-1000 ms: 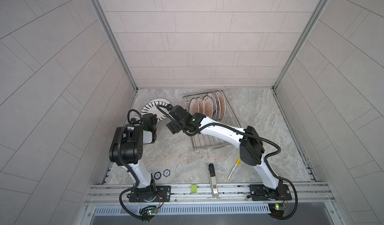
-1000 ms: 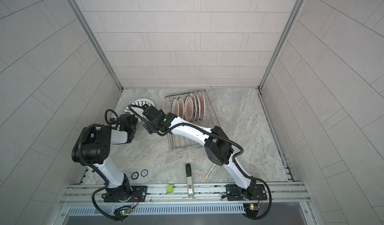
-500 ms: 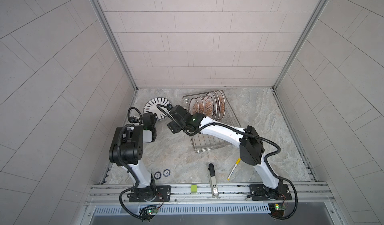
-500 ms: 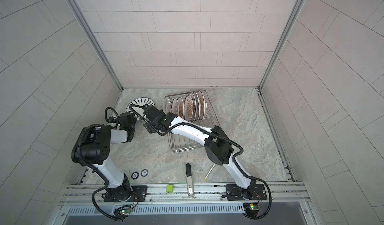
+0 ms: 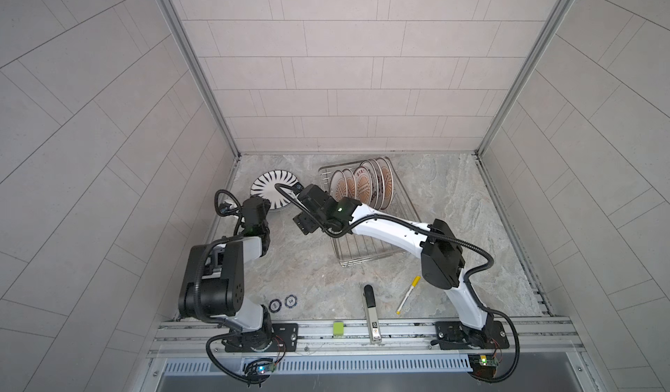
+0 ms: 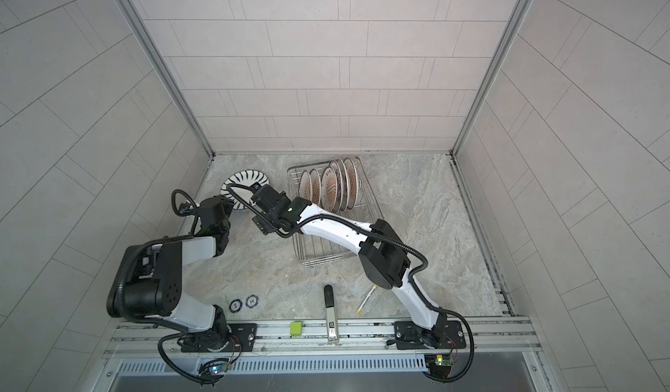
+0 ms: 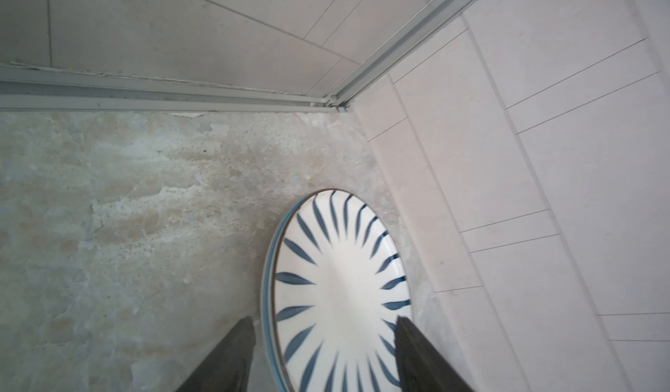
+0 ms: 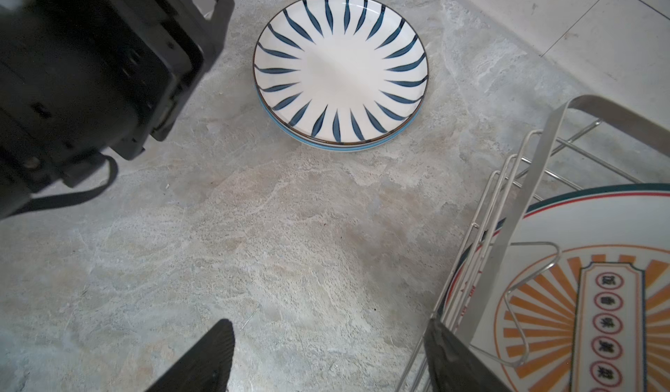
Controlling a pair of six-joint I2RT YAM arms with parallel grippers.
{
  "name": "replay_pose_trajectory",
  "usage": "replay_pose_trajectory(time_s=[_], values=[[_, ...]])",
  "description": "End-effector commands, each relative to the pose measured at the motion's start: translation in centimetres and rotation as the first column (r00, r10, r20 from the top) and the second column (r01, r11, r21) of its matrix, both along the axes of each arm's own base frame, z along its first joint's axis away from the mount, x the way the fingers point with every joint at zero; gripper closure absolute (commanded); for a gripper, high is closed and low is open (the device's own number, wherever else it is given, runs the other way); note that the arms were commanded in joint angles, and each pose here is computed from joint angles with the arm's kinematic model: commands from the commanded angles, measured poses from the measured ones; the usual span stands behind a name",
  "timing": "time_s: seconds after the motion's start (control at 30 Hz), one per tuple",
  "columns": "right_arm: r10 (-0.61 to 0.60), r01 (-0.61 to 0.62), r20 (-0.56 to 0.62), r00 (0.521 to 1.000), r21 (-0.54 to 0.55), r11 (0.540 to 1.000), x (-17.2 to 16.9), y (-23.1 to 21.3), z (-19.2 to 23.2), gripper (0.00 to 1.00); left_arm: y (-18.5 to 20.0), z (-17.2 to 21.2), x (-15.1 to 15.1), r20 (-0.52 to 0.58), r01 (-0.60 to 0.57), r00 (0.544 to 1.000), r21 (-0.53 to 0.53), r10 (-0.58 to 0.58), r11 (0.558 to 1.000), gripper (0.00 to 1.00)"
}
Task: Unload the plates from the dish rack
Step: 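Release the stacked plates with the left gripper while the right gripper reaches into the rack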
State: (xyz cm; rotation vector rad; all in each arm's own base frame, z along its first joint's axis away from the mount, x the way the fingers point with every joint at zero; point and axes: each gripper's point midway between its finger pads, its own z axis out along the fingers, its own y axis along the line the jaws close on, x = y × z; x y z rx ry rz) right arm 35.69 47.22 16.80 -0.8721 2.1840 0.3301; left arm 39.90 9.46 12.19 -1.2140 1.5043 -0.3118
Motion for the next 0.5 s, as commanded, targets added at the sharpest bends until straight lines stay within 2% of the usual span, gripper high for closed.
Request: replay_pose_trajectory(time_s=[0.0, 0.1, 0.2, 0.37, 0.47], values=[[0.004, -0.011, 0.084, 0.996, 0.082, 0.997, -1.3, -0.7, 5.5, 0.16, -1.2, 1.0, -0.9, 0.059, 0.052, 0.997, -0.024, -0.050, 0.998, 0.26], [-0.001, -0.012, 0.118, 0.993, 0.108, 0.994, -2.8, -1.9, 7.5, 0.16, -2.8, 2.5, -1.1, 0.134, 0.131, 0.983, -0.050, -0.123, 0.990, 0.17], [-0.045, 0.026, 0.165, 0.985, 0.118, 0.993, -3.9, -3.9, 9.2, 0.14, -5.0, 4.3, -1.4, 0.160, 0.223, 0.963, -0.025, -0.217, 0.974, 0.00], [-0.148, 0.119, 0.249, 0.957, 0.127, 0.985, -4.5, -8.6, 11.1, 0.02, -8.9, 7.6, -2.9, 0.219, 0.347, 0.912, 0.032, -0.346, 0.937, 0.00], [-0.195, 0.159, 0.284, 0.939, 0.144, 0.977, -5.0, -11.2, 12.0, 0.00, -11.9, 9.5, -4.0, 0.251, 0.428, 0.866, 0.073, -0.432, 0.901, 0.00]])
